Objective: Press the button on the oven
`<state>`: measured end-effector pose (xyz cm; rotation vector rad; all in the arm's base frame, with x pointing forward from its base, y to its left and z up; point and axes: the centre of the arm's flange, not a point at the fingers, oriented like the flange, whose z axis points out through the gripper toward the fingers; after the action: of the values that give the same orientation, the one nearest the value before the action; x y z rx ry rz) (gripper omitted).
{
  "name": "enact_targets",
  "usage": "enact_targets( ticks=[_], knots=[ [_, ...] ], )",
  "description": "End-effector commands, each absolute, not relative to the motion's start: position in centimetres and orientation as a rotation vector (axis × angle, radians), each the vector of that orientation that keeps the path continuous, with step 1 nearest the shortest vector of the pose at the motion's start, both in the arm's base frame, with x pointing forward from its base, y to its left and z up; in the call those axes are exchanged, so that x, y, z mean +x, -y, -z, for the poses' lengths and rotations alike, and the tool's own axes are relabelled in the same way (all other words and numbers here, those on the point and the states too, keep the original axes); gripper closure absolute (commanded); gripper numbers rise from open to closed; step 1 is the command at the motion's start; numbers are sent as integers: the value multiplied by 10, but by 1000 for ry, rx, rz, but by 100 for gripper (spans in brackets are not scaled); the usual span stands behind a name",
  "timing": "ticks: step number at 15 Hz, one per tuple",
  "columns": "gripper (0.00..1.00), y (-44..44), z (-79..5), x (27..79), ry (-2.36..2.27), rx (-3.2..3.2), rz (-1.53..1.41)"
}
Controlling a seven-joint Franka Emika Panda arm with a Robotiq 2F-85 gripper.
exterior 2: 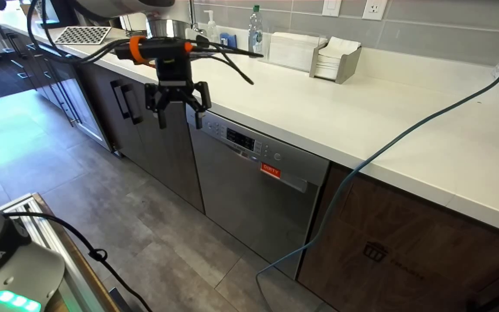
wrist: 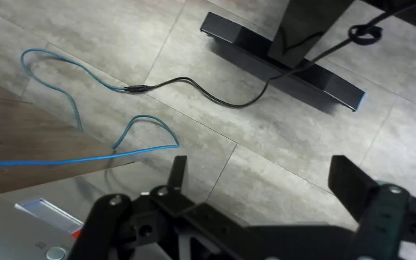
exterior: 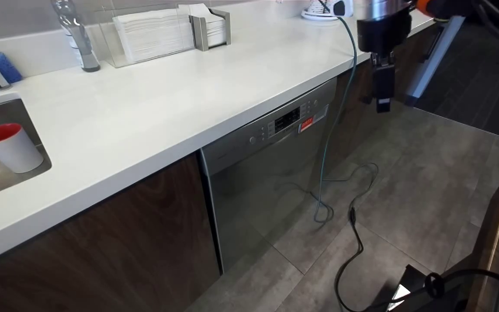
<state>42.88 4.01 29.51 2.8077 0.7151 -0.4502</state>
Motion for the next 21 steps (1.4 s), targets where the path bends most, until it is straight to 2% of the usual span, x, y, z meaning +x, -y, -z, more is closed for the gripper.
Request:
enact_targets(
  ticks=[1, 2, 7, 14, 21],
  knots=[
    [0, -40, -277, 476, -885, 2616, 490],
    [0, -39, -285, 447, -807, 2709, 467],
    [0, -39, -274, 465, -855, 2654, 483],
    [0, 21, -255, 449, -1161, 2783, 279],
    [0, 28, -232, 443, -1518, 2732, 27]
  ],
)
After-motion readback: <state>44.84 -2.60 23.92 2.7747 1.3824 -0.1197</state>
